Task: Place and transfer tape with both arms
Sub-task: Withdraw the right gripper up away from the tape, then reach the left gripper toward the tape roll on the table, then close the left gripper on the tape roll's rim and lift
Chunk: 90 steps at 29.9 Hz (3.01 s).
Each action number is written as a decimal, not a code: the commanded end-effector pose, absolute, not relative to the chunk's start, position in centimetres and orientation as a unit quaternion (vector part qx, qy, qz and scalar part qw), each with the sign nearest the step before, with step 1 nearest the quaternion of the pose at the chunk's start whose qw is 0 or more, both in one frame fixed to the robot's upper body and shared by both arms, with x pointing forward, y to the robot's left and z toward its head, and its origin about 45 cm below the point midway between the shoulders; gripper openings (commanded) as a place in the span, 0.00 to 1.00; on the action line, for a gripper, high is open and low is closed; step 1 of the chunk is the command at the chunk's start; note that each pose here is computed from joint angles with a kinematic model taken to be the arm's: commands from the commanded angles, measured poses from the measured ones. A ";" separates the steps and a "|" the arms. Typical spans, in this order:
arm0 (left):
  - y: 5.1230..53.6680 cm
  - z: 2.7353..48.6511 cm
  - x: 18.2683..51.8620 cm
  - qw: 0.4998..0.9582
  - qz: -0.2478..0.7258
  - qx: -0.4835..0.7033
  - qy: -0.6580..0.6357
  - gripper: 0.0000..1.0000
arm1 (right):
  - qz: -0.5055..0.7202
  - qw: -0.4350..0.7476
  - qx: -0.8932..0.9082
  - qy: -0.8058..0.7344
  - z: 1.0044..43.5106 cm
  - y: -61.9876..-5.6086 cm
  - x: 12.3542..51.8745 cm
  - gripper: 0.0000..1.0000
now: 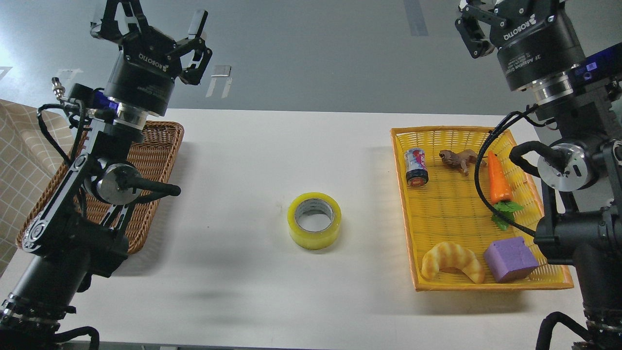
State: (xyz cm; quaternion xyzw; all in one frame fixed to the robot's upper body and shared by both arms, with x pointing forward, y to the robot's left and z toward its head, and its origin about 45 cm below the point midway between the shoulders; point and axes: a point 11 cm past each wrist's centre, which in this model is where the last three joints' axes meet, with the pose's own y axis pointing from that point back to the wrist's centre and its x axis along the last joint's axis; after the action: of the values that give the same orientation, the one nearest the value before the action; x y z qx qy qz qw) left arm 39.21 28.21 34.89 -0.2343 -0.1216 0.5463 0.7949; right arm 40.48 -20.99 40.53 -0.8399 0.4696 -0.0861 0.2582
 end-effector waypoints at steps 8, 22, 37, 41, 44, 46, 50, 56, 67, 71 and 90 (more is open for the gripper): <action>26.3 28.4 39.0 0.753 0.496 0.180 -0.392 0.98 | -0.070 0.243 -0.841 0.479 38.9 -21.3 41.1 1.00; 26.4 21.6 37.1 0.688 0.387 0.365 -0.494 0.98 | -0.068 0.236 -0.841 0.482 38.4 -21.7 41.2 1.00; 19.6 15.6 33.3 0.746 0.301 0.368 -0.466 0.98 | -0.090 0.230 -0.856 0.455 40.1 -19.6 41.6 1.00; 19.6 14.4 32.0 0.753 0.286 0.373 -0.461 0.98 | -0.087 0.230 -0.855 0.456 39.7 -19.7 41.4 1.00; 18.9 14.3 31.8 0.757 0.287 0.367 -0.458 0.98 | -0.083 0.228 -0.855 0.459 39.2 -19.9 41.4 1.00; 18.5 14.2 31.6 0.761 0.288 0.363 -0.455 0.98 | -0.080 0.226 -0.854 0.461 38.8 -20.0 41.3 1.00; 17.9 14.0 31.4 0.765 0.285 0.359 -0.452 0.98 | -0.078 0.226 -0.855 0.461 38.6 -20.0 41.2 1.00; 18.1 13.2 31.3 0.766 0.278 0.368 -0.448 0.98 | -0.073 0.225 -0.853 0.464 37.9 -20.2 41.0 1.00; 18.2 11.9 31.2 0.767 0.261 0.383 -0.443 0.98 | -0.074 0.226 -0.855 0.460 37.9 -20.1 40.6 1.00; 18.2 11.7 31.2 0.768 0.260 0.385 -0.441 0.98 | -0.076 0.224 -0.855 0.461 37.9 -20.2 40.6 1.00; 15.6 10.6 30.4 0.786 0.222 0.380 -0.435 0.98 | -0.079 0.202 -0.869 0.445 36.6 -21.0 39.9 1.00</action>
State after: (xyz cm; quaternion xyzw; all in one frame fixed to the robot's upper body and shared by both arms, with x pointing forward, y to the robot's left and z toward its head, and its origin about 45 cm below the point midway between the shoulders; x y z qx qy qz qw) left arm 30.54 16.15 10.82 0.3813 -0.4379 0.2275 0.7817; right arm 39.89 -20.98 36.52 -0.8694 0.4444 -0.0785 0.2013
